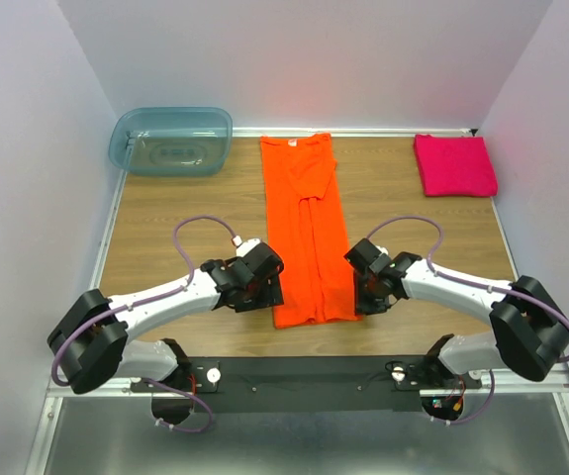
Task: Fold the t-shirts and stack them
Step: Fold the tshirt
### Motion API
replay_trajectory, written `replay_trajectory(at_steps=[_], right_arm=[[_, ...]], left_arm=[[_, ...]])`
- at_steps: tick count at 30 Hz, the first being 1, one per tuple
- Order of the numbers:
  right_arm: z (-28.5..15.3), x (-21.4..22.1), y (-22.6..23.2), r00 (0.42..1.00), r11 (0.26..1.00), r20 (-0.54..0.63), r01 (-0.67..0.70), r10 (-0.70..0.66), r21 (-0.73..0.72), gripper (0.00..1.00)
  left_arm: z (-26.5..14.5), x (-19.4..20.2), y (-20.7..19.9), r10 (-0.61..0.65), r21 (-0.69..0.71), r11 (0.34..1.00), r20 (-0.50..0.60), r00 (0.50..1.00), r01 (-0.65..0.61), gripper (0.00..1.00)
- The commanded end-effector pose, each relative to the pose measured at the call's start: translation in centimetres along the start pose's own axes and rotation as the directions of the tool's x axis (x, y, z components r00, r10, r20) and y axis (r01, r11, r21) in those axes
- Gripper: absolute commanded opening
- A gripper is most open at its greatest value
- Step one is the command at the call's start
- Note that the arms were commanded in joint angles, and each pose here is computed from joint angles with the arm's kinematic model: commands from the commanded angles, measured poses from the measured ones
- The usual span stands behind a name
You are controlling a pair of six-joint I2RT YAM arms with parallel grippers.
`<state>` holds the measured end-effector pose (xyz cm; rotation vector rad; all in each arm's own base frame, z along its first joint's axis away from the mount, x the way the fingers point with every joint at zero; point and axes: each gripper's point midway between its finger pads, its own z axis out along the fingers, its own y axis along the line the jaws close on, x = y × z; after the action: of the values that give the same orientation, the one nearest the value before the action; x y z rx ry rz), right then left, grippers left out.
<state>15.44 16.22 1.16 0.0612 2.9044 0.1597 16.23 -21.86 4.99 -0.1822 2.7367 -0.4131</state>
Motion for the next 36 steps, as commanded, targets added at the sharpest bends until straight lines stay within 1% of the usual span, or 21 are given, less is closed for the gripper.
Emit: replay_trajectory(at_steps=[1,3,4,6,7,9,15,17,19,24,31,36], right_arm=[[1.9,3.2,-1.8,0.991,0.998,-0.131,0.019,-0.011,0.062,0.36],[2.2,3.6,-2.0,0.989,0.997,-0.149,0.021,-0.01,0.071,0.31],[2.4,3.9,-2.1,0.986,0.997,-0.164,0.023,-0.01,0.08,0.25],[2.6,4.1,-2.3,0.984,0.996,-0.175,0.031,-0.015,0.087,0.18],[2.7,4.1,-2.4,0.984,0.995,-0.18,0.034,-0.016,0.095,0.08],[2.8,3.9,-2.5,0.984,0.994,-0.174,0.046,-0.028,0.099,0.01],[2.5,3.2,-1.6,0.985,0.996,-0.164,0.06,-0.048,0.068,0.01],[2.5,3.1,-1.5,0.985,0.996,-0.161,0.067,-0.056,0.064,0.01],[2.4,3.0,-1.5,0.986,0.996,-0.159,0.07,-0.059,0.064,0.01],[2.4,3.0,-1.3,0.984,0.996,-0.166,0.074,-0.065,0.052,0.01],[2.3,2.9,-1.1,0.984,0.996,-0.161,0.077,-0.069,0.044,0.01],[2.3,3.2,-1.4,0.984,0.995,-0.164,0.084,-0.075,0.049,0.01]], left_arm=[[0.4,0.8,-0.2,0.005,0.006,1.0,-0.03,1.0,-0.005,0.77],[0.5,1.0,-0.1,0.009,0.002,1.0,-0.04,0.999,-0.009,0.77],[0.7,1.2,-0.1,0.009,-0.003,1.0,-0.046,0.999,-0.009,0.77],[0.9,1.5,-0.2,0.015,-0.008,1.0,-0.054,0.998,-0.016,0.77],[1.1,1.6,-0.2,0.019,-0.01,1.0,-0.061,0.998,-0.019,0.77],[1.5,2.1,0.0,0.025,-0.028,0.999,-0.079,0.997,-0.027,0.75],[2.0,2.6,-0.1,0.043,-0.052,0.997,-0.099,0.994,-0.048,0.66],[2.1,2.6,-0.3,0.047,-0.056,0.997,-0.094,0.994,-0.052,0.59],[1.8,2.6,-0.4,0.049,-0.063,0.996,-0.098,0.994,-0.055,0.56],[1.5,3.2,-1.3,0.057,-0.056,0.996,-0.109,0.992,-0.064,0.53],[2.1,4.6,-0.8,0.075,-0.095,0.991,-0.147,0.986,-0.09,0.51],[2.5,5.4,-0.3,0.077,-0.118,0.988,-0.16,0.984,-0.097,0.46]])
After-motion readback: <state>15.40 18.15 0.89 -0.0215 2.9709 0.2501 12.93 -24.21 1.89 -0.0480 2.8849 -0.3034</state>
